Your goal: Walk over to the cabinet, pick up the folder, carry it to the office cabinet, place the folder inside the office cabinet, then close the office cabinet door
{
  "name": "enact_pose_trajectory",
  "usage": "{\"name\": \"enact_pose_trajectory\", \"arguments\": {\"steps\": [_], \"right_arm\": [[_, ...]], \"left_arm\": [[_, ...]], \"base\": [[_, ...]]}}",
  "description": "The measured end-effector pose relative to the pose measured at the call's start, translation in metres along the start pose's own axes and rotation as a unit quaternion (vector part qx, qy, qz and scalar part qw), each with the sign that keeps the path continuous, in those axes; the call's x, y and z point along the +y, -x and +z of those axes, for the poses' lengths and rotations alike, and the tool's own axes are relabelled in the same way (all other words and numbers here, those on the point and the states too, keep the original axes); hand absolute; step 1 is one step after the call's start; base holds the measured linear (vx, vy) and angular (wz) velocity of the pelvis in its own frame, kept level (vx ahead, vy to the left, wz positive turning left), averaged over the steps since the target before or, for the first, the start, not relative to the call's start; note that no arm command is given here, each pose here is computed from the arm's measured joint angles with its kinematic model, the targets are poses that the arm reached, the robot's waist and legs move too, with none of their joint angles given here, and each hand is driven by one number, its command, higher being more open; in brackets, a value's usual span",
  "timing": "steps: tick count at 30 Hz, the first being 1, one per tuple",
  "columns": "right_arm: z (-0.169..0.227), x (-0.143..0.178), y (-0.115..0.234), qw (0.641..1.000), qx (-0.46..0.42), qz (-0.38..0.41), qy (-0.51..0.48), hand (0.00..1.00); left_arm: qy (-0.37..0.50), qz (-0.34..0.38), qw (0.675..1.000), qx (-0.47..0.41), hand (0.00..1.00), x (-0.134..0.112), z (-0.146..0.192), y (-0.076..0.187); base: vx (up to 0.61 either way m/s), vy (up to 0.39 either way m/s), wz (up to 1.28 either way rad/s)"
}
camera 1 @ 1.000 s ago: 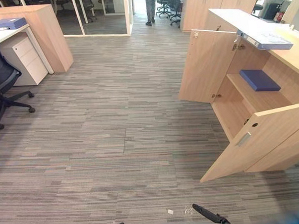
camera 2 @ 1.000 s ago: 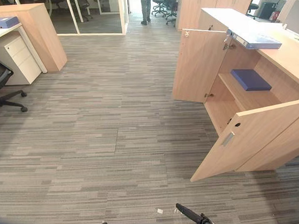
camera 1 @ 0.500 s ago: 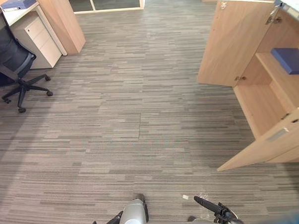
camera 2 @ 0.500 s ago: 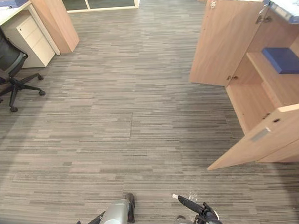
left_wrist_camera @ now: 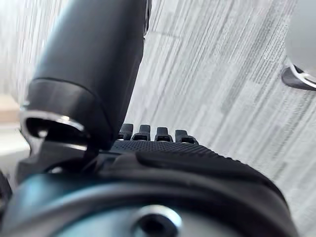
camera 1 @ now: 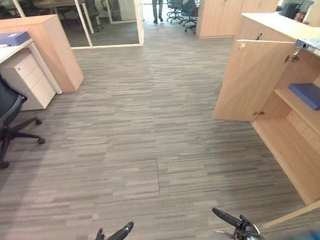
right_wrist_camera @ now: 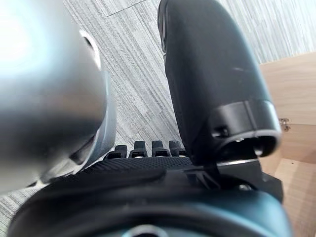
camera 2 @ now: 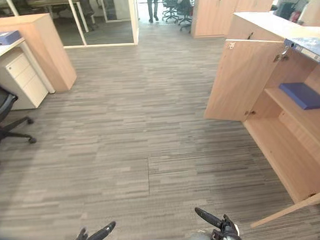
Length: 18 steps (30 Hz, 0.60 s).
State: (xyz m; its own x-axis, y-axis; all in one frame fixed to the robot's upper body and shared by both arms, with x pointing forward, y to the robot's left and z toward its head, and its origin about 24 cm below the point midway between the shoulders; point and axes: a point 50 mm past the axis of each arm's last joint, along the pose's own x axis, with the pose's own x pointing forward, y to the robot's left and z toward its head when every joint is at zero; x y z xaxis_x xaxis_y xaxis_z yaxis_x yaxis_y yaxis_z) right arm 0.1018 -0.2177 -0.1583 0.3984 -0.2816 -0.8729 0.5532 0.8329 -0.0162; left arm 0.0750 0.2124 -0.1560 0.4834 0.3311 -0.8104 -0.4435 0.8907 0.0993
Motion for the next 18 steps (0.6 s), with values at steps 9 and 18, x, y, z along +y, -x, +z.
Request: {"name": "enact_pose_trajectory", "arguments": {"steps": [9,18], "right_arm": [[0.008,0.022,-0.002,0.999,-0.009,0.040,-0.004,1.00],[-0.028,-0.014,0.005,0.996,0.047,-0.021,-0.072,1.00]], "left_arm": [[-0.017,-0.023,1.000,0.006,1.00,-0.023,0.000,-0.001],[0.011,-0.017,1.000,0.008,1.00,-0.018,0.006,-0.004]], "base": [[0.31,-0.108,-0.41],[0.46,-0.182,-0.56]]}}
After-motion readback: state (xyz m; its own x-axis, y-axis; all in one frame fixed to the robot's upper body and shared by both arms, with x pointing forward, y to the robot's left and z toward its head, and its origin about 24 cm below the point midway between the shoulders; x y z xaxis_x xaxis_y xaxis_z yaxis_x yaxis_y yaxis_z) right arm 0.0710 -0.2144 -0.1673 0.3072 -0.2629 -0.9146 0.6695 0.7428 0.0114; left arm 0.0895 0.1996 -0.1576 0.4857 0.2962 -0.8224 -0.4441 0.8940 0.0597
